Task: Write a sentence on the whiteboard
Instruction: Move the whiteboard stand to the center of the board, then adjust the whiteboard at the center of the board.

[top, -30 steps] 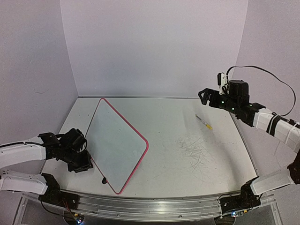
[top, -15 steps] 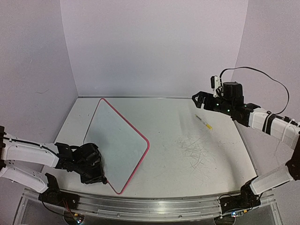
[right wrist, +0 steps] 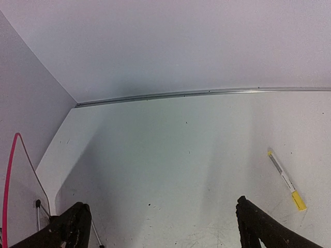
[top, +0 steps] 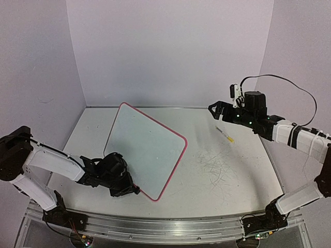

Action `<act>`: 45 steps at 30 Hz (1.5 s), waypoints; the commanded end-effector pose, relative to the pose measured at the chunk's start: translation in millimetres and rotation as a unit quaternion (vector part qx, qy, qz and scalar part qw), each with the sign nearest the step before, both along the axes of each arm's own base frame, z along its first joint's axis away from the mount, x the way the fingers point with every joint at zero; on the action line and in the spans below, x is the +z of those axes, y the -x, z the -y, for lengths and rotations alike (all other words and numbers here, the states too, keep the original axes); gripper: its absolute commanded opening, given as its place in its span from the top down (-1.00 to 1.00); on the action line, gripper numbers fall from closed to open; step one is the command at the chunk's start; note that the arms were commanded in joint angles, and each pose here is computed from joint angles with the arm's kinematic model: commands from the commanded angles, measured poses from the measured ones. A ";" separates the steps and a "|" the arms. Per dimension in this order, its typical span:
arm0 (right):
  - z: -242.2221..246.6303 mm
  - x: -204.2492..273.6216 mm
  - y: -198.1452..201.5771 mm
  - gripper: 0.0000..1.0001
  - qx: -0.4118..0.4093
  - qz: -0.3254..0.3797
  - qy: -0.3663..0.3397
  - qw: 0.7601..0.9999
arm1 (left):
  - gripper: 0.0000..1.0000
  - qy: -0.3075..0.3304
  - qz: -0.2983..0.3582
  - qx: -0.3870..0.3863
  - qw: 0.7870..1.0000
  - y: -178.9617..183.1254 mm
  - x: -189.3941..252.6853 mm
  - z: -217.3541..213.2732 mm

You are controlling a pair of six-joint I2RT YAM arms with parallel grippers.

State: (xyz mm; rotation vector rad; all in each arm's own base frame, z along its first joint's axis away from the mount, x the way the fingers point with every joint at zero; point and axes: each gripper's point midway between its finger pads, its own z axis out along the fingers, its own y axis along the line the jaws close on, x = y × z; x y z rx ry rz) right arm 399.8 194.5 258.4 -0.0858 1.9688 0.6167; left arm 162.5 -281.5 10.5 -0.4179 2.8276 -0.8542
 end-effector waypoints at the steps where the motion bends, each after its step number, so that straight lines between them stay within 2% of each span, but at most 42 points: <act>1: -8.3 -14.0 7.7 -0.97 0.024 -0.013 -0.005 1.000 | 0.85 0.020 0.038 -0.027 0.999 -17.7 5.4 27.7; 8: -25.1 -27.7 65.9 -0.97 0.142 -0.043 -0.017 0.989 | 0.84 0.021 0.044 -0.040 0.998 -27.6 0.7 33.5; 12: -18.8 -27.7 106.1 -0.97 0.176 -0.051 -0.021 0.983 | 0.81 0.019 0.052 -0.035 0.998 -36.9 2.4 30.9; 17: -49.9 -17.9 160.3 -0.89 0.288 -0.059 -0.075 0.953 | 0.79 0.021 0.050 -0.047 0.997 -37.7 1.3 33.2; 20: -73.1 -3.9 170.5 -0.89 0.303 -0.029 -0.115 0.946 | 0.77 0.021 0.052 -0.051 0.997 -38.0 1.9 33.3; 26: -115.0 -12.7 155.8 -0.56 0.281 -0.042 -0.150 0.947 | 0.63 0.022 0.056 -0.047 0.997 -35.8 5.5 25.7; 28: -125.0 -16.4 147.8 -0.42 0.264 -0.035 -0.146 0.953 | 0.54 0.020 0.061 -0.043 0.997 -34.7 8.1 19.8; 31: -132.3 -30.0 133.3 -0.06 0.238 -0.040 -0.145 0.959 | 0.44 0.011 0.074 -0.042 0.996 -32.7 15.3 9.7; 35: -140.1 -39.2 120.9 0.14 0.230 -0.032 -0.151 0.961 | 0.25 -0.026 0.093 -0.055 0.994 -29.0 24.4 -9.9; 38: -142.2 -42.4 113.8 0.25 0.224 -0.025 -0.139 0.964 | -0.04 -0.062 0.125 -0.058 0.988 -31.0 41.4 -29.8; 40: -141.9 -41.8 113.5 0.29 0.226 -0.017 -0.131 0.965 | -0.35 -0.098 0.149 -0.060 0.982 -36.9 51.4 -46.0; 43: -138.4 -42.6 112.3 0.30 0.222 -0.010 -0.116 0.968 | -0.58 -0.157 0.159 -0.052 0.973 -55.1 56.8 -78.9; 45: -137.5 -44.7 110.4 0.30 0.219 -0.011 -0.102 0.970 | -0.68 -0.171 0.160 -0.049 0.971 -66.3 56.6 -92.4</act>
